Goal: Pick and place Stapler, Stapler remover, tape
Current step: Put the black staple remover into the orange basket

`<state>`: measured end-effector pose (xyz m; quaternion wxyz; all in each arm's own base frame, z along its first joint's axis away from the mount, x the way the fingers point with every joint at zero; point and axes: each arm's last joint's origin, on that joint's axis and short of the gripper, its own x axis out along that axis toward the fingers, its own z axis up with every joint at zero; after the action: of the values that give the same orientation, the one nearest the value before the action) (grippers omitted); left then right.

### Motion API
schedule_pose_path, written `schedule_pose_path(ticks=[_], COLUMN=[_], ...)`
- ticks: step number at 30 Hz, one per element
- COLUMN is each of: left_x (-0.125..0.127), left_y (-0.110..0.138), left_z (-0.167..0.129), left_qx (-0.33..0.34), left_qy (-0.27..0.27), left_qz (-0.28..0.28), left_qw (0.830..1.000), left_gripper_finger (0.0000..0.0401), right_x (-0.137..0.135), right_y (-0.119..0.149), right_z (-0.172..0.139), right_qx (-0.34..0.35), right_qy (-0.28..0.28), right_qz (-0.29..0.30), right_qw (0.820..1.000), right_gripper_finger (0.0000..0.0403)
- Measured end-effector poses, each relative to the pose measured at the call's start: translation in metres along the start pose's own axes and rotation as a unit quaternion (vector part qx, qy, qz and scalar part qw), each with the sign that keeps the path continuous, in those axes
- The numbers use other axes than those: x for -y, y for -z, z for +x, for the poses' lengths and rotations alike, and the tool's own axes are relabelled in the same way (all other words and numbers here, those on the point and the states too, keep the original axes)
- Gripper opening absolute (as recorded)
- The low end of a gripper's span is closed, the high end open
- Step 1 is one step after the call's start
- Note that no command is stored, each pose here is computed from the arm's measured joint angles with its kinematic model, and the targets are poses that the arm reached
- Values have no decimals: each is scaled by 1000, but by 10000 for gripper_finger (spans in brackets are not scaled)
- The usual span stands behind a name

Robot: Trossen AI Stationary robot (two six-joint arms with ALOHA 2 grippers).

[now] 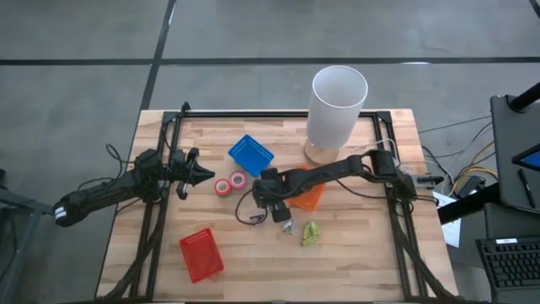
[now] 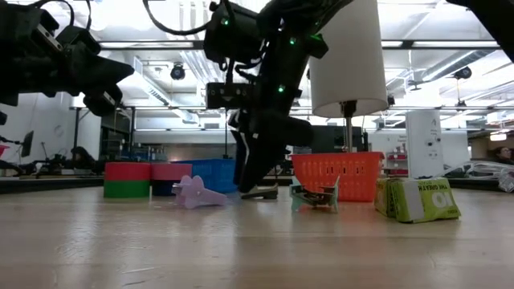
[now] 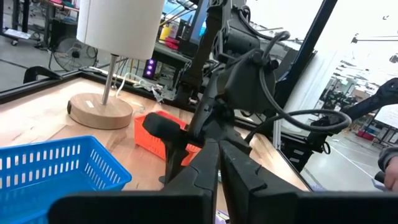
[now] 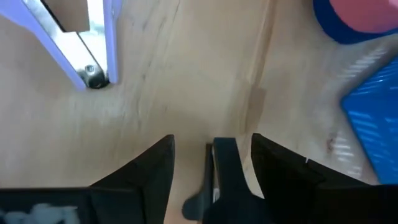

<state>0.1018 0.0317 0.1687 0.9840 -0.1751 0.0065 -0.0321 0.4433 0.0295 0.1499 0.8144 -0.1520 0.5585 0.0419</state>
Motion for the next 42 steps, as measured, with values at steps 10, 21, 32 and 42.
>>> schedule_pose_path(ticks=[10,21,32,42], left_x=[0,0,0,0], left_y=[0,0,0,0], left_z=[0,0,0,0], left_qx=[1,0,0,0], left_qy=[0,0,0,0], left_qz=[0,0,0,0], left_qw=[1000,1000,1000,1000], left_gripper_finger=[20,21,21,20], right_x=[7,13,13,25], right_y=[5,12,10,-17], right_z=[1,1,-4,-38], right_qx=[-19,-49,-42,-7], right_qy=[4,-2,-2,5], right_qz=[25,47,42,40], right_qw=[999,998,998,999], right_gripper_finger=[155,83,54,58])
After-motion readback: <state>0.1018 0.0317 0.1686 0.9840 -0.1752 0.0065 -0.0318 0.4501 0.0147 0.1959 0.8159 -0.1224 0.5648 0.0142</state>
